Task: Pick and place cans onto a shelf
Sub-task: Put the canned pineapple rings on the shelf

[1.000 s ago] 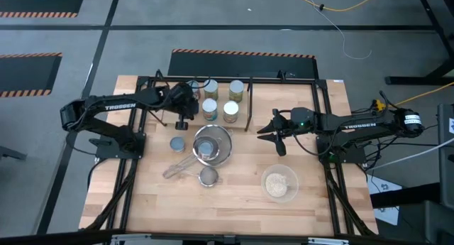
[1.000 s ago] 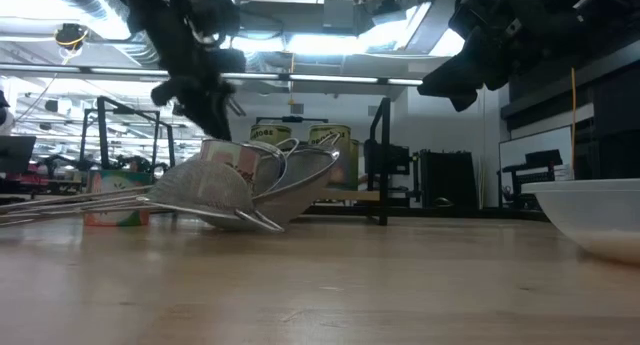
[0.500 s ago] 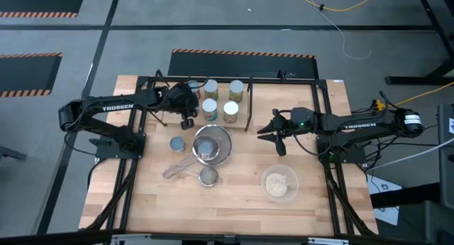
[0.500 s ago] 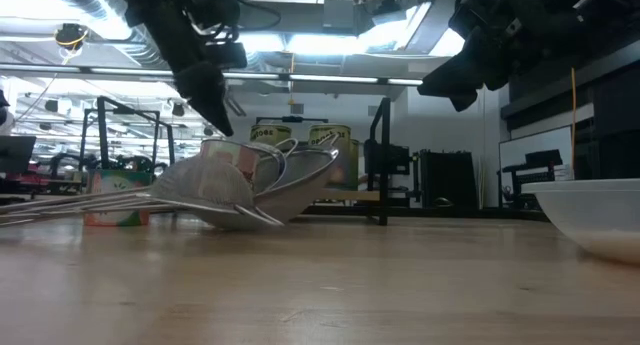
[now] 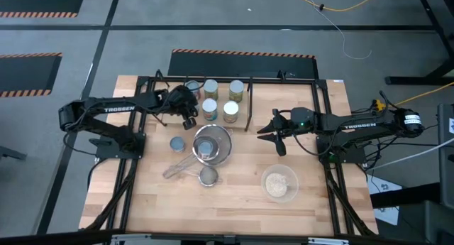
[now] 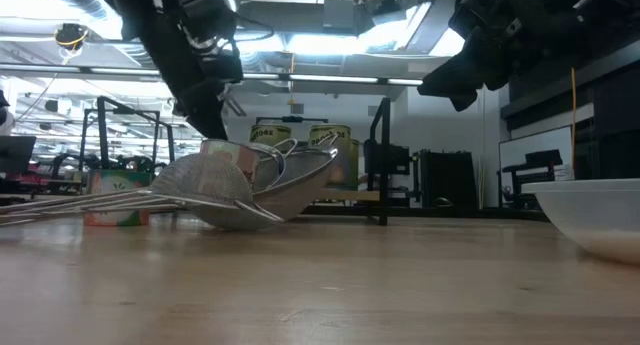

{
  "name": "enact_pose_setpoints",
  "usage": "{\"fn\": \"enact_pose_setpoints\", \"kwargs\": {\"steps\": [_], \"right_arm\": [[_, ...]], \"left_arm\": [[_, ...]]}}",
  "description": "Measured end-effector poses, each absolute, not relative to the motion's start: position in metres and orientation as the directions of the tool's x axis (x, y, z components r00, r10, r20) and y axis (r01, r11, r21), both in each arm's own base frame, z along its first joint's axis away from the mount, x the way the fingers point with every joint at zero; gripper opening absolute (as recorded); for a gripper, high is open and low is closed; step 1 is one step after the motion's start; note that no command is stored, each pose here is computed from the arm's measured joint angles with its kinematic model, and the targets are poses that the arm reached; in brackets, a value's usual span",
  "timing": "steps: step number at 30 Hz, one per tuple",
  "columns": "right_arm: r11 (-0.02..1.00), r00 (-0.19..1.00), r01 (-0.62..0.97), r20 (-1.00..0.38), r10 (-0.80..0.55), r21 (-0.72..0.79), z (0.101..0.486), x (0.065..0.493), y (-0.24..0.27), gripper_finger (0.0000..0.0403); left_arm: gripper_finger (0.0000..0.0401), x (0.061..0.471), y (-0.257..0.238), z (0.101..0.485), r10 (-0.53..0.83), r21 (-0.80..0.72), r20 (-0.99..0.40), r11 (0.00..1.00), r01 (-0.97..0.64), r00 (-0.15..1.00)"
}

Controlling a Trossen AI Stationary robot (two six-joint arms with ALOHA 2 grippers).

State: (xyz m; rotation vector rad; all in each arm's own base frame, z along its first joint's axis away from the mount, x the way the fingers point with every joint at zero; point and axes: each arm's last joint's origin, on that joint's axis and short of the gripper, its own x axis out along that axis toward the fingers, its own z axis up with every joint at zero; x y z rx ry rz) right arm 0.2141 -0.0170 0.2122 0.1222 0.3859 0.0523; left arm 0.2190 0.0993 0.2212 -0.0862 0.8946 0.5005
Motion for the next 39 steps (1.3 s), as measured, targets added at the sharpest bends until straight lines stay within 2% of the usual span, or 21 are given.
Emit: {"fn": "enact_pose_setpoints", "kwargs": {"steps": [14,31,39], "right_arm": [[0.991,0.925,-0.028,-0.372,0.074,0.128,0.212,0.214,-0.017,0.0098],[0.991,0.925,-0.028,-0.372,0.074,0.128,0.212,0.214,-0.017,0.0098],[0.991,0.925,-0.028,-0.372,0.074,0.128,0.212,0.214,-0.017,0.0098]], "left_arm": [[0.0069,0.217,0.098,0.200,0.400,0.106,-0.725,0.869,-0.484,0.561],[0.0067,0.208,0.096,0.180,0.434,0.147,-0.735,0.852,-0.502,0.521],[0.0010,0.208,0.096,0.181,0.431,0.148,-0.735,0.855,-0.498,0.523]]}}
